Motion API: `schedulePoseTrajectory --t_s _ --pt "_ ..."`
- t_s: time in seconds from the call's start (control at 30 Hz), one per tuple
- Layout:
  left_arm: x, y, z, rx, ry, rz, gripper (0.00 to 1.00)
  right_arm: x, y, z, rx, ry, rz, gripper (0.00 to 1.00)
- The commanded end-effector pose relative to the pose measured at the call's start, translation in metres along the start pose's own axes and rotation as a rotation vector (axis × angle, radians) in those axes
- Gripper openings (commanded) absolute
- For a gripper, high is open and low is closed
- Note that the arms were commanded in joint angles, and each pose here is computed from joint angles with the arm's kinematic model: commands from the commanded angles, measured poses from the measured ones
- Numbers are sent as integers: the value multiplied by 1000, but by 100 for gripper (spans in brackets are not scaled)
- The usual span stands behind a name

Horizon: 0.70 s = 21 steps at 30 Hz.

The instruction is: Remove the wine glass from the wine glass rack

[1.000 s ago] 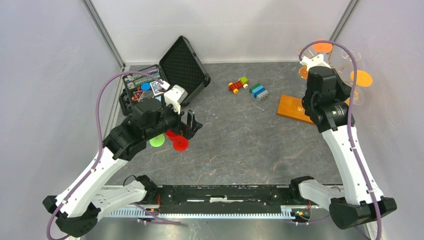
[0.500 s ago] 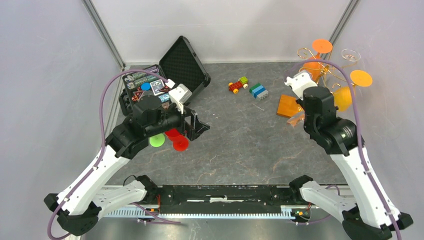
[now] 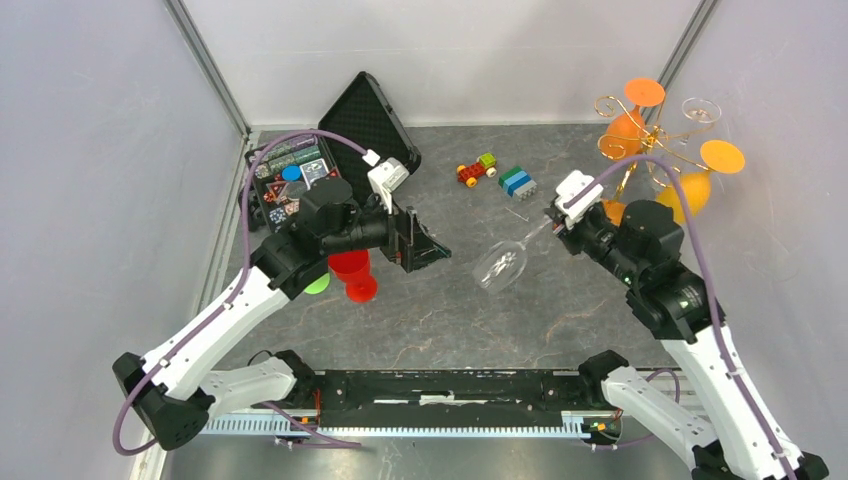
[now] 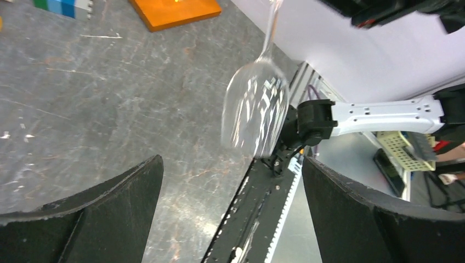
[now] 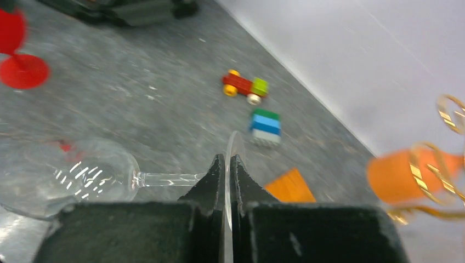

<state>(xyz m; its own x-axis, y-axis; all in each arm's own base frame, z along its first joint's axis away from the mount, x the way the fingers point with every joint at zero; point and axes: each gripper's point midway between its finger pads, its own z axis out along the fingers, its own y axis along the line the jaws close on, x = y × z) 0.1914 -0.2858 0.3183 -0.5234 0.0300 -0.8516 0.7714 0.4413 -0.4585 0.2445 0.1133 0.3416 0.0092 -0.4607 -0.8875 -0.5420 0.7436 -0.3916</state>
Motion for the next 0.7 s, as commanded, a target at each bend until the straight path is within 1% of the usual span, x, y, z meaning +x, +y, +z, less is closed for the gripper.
schedulePoseTrajectory --t_s 0.0,0.2,0.33,0.4,0.6,0.67 --pt "-15 -23 11 126 -46 -92 100 -63 37 7 -208 -357 21 0" --pt "-16 -17 34 142 -34 -208 99 -72 66 10 -330 -516 -8 0" --pt "-10 1 51 79 -17 -275 92 -84 81 2 -397 -653 7 0" --pt "-7 2 58 93 -3 -299 88 -87 86 1 -418 -694 23 0" --pt "1 -7 66 173 48 -343 80 -81 97 14 -459 -704 43 0" --pt "2 -11 67 202 60 -356 73 -78 100 18 -466 -701 58 0"
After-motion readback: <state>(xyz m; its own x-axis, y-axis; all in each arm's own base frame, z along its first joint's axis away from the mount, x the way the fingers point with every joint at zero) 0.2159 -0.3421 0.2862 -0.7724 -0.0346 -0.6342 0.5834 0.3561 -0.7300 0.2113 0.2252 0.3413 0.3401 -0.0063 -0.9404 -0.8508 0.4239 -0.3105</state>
